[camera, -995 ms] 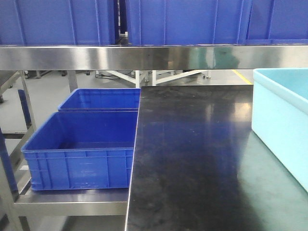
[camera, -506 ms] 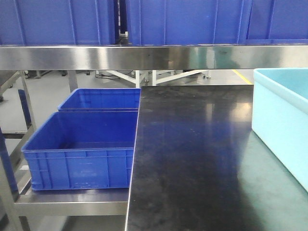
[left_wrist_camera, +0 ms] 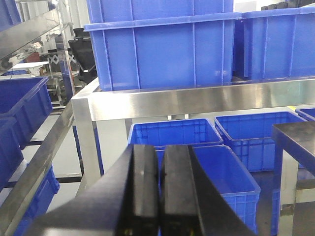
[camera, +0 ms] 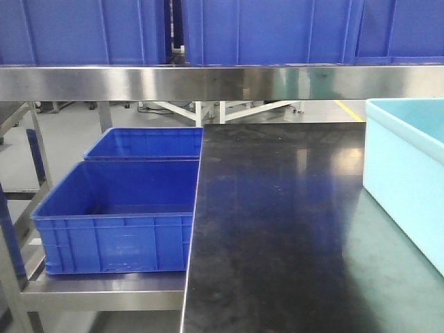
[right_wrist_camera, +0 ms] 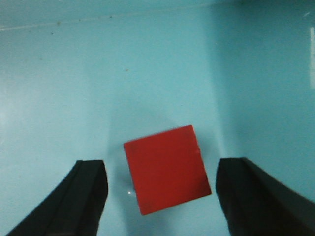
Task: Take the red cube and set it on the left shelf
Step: 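Close the right gripper on the red cube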
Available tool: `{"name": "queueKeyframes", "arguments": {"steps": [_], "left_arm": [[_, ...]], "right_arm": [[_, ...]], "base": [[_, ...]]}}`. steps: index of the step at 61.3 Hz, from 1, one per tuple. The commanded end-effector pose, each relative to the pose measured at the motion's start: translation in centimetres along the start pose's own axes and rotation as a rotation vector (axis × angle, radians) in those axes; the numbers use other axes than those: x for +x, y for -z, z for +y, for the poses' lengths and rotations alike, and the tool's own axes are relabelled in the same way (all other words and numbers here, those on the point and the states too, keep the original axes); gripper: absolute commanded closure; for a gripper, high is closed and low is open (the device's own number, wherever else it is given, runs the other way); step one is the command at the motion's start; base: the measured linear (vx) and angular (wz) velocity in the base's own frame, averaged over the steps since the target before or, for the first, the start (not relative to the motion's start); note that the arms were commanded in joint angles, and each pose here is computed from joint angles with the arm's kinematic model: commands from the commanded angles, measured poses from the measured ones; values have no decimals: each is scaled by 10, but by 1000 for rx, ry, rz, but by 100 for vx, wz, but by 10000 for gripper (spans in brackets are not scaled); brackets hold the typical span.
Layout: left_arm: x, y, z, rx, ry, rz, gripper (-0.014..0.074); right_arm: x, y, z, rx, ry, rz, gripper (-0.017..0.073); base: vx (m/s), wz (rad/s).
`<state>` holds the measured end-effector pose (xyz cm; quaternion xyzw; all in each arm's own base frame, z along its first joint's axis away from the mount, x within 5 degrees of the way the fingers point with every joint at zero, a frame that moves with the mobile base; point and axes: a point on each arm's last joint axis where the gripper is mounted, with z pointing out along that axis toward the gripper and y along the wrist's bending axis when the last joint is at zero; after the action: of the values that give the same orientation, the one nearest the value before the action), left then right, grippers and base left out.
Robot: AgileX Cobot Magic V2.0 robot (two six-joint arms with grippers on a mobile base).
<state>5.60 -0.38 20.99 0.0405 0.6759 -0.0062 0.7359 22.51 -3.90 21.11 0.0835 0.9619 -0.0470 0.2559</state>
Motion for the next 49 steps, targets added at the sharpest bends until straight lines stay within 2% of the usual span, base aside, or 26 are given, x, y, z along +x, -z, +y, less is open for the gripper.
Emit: {"name": "queueKeyframes", "arguments": {"steps": [1,9,16,22,25,35,49], "left_arm": [[0,-1,0,-6,5,-53,488],[0,-1,0,-6,5,-53,488],[0,-1,0,-6,5,-53,488],[0,-1,0,-6,5,-53,488],[0,-1,0,-6,5,-53,488],[0,-1,0,-6,5,-53,488],[0,-1,0,-6,5,-53,488]], "right_arm": [[-15,8,-2,1,2,-94,-12],[-15,7,-2,1,2,-91,38],[-16,7,-2,1,2,-95,230],[-21,11,-2,2,0,-110,447],[-25,15,-2,2,-3,-121,522],[-38,43,4,-20,4,-227,493],[-42,97,29,-119,89,-461,494]], "base": [[0,0],[0,0],[0,0],[0,0],[0,0],[0,0],[0,0]]}}
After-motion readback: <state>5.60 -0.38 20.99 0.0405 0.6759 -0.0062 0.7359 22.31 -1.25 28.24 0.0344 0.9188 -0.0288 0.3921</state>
